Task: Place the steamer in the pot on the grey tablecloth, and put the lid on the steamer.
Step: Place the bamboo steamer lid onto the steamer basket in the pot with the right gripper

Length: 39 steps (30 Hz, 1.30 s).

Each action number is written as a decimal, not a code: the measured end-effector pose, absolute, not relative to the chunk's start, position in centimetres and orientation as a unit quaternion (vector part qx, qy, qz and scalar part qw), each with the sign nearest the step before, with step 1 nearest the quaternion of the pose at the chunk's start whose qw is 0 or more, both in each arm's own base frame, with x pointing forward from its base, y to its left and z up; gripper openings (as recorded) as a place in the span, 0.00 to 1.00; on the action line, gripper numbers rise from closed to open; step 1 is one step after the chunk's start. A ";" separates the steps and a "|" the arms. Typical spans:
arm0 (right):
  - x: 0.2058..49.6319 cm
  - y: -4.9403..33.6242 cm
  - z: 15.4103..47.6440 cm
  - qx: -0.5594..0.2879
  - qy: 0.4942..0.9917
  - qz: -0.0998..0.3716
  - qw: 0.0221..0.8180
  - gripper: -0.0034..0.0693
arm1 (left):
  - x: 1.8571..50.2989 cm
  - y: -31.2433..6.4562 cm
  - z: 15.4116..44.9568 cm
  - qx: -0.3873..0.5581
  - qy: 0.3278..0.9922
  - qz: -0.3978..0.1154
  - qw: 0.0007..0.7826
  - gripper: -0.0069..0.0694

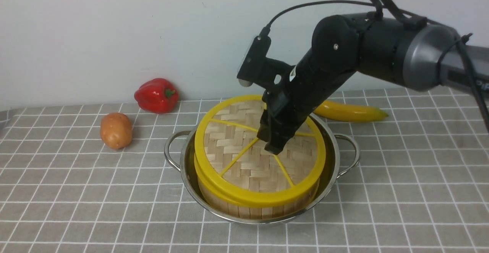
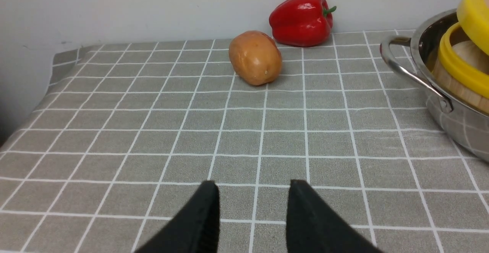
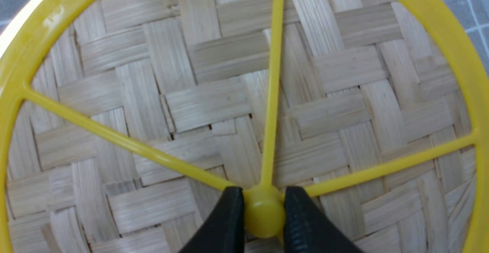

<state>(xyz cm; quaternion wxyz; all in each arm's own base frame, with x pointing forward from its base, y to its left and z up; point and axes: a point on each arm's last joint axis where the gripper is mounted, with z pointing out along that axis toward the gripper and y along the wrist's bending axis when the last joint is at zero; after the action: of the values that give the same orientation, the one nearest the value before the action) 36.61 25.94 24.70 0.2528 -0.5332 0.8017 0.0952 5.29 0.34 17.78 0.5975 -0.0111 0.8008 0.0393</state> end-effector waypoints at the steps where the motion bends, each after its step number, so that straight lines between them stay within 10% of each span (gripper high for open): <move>1: 36.6 26.0 24.7 -0.537 0.799 0.095 0.253 0.25 | 5.3 0.3 17.8 -0.011 0.801 0.039 0.598 0.41; 39: 37.1 26.4 25.8 -0.558 0.779 0.095 0.270 0.25 | 5.3 0.3 17.8 -0.011 0.801 0.039 0.598 0.41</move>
<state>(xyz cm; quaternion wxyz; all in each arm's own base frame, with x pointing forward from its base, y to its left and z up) 37.07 26.42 25.80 0.2697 -0.5579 0.7792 0.0946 5.29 0.34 17.78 0.5975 -0.0111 0.8008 0.0393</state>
